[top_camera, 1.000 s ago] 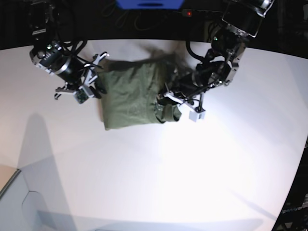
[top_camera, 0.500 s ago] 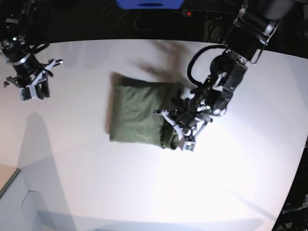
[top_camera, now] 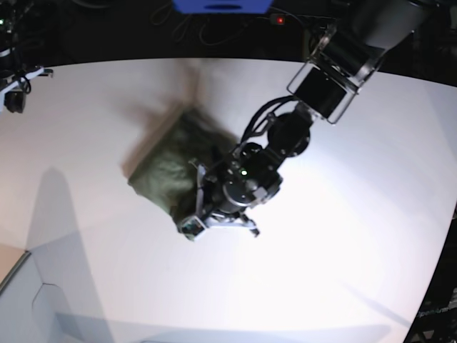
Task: Layout the t-shirt on the table in an organized manner, then fold the t-shirt properly
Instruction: 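Push the folded bundle with the left gripper toward the right gripper's side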
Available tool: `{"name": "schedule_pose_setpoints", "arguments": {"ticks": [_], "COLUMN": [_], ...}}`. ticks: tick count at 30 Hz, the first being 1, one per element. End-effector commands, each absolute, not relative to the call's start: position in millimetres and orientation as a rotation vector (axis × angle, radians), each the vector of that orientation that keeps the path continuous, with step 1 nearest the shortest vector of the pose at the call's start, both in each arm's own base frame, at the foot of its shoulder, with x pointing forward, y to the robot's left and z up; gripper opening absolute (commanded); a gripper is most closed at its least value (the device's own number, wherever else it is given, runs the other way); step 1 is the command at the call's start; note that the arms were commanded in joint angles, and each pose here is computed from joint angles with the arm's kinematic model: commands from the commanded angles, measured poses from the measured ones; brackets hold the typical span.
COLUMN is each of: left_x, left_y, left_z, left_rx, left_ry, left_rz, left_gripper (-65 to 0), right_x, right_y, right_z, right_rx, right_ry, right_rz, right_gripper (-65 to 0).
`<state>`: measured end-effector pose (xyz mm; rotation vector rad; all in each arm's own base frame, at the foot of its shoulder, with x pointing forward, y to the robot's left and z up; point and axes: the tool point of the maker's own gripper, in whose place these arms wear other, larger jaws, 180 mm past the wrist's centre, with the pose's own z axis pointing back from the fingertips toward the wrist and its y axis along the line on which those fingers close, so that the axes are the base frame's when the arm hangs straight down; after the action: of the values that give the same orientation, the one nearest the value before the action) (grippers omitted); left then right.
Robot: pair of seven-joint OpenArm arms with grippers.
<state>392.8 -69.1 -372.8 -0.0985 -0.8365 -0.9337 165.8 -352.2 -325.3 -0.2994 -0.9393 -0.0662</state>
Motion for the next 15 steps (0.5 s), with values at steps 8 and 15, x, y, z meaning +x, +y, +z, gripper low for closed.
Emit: {"name": "schedule_pose_setpoints", "arguments": {"ticks": [8, 15], "left_x": [389, 392], "left_y": [-124, -143], "left_z": [-392, -395], "left_rx": [-0.070, -0.162], "left_ry": [-0.834, -0.947], "left_rz": [-1.240, -1.300], "left_gripper": [-64.8, -64.8], "right_x": [145, 128], "right_y": [-370, -372], "right_z": [-309, -308], "right_rx": [-0.375, -0.403], "right_ry": [-0.975, -0.961], "right_rz": [-0.149, -0.199], "right_gripper": [-56.9, -56.9]}}
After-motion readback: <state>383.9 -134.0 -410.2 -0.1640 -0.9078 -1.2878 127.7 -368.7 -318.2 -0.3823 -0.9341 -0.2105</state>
